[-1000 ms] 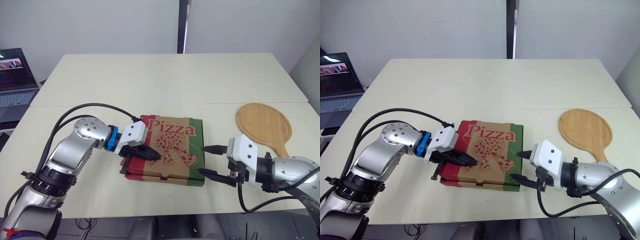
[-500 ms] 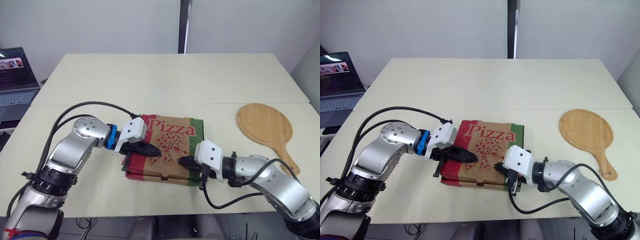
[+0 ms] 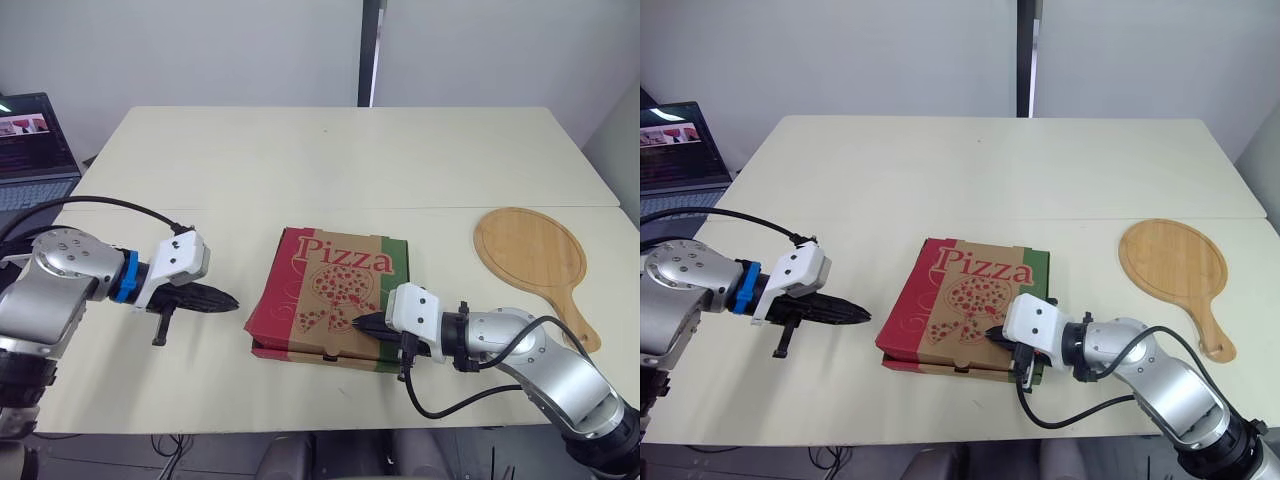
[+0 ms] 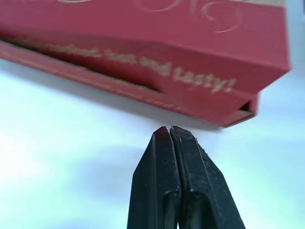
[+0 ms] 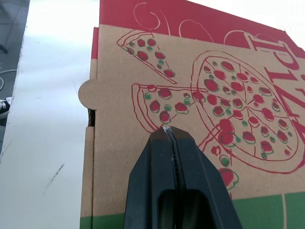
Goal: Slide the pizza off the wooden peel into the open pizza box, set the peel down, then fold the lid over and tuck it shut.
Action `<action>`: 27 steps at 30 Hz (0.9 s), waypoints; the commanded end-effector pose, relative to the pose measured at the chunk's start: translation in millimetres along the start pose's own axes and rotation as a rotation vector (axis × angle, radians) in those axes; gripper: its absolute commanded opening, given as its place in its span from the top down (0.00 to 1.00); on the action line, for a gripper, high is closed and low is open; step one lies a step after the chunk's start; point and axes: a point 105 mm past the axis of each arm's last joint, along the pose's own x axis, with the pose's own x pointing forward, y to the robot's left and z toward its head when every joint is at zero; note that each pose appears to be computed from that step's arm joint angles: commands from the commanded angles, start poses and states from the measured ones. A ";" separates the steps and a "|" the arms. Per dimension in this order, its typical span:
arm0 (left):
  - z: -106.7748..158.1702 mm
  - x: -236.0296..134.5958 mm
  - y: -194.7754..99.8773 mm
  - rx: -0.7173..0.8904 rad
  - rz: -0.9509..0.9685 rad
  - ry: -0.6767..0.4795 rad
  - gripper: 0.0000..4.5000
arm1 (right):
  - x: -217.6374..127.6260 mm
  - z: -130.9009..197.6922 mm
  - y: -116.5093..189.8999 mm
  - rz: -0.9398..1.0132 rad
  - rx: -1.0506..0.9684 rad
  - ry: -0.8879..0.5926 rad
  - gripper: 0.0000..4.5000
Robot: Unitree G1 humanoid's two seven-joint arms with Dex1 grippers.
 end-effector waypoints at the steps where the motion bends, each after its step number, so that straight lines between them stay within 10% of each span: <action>1: 16.0 10.1 -6.9 0.047 -0.025 -0.047 1.00 | 0.2 5.4 1.4 0.014 -0.022 -0.018 1.00; 27: 44.9 11.9 6.9 -0.042 0.068 -0.201 1.00 | 5.7 -8.6 -1.6 0.020 -0.075 0.056 1.00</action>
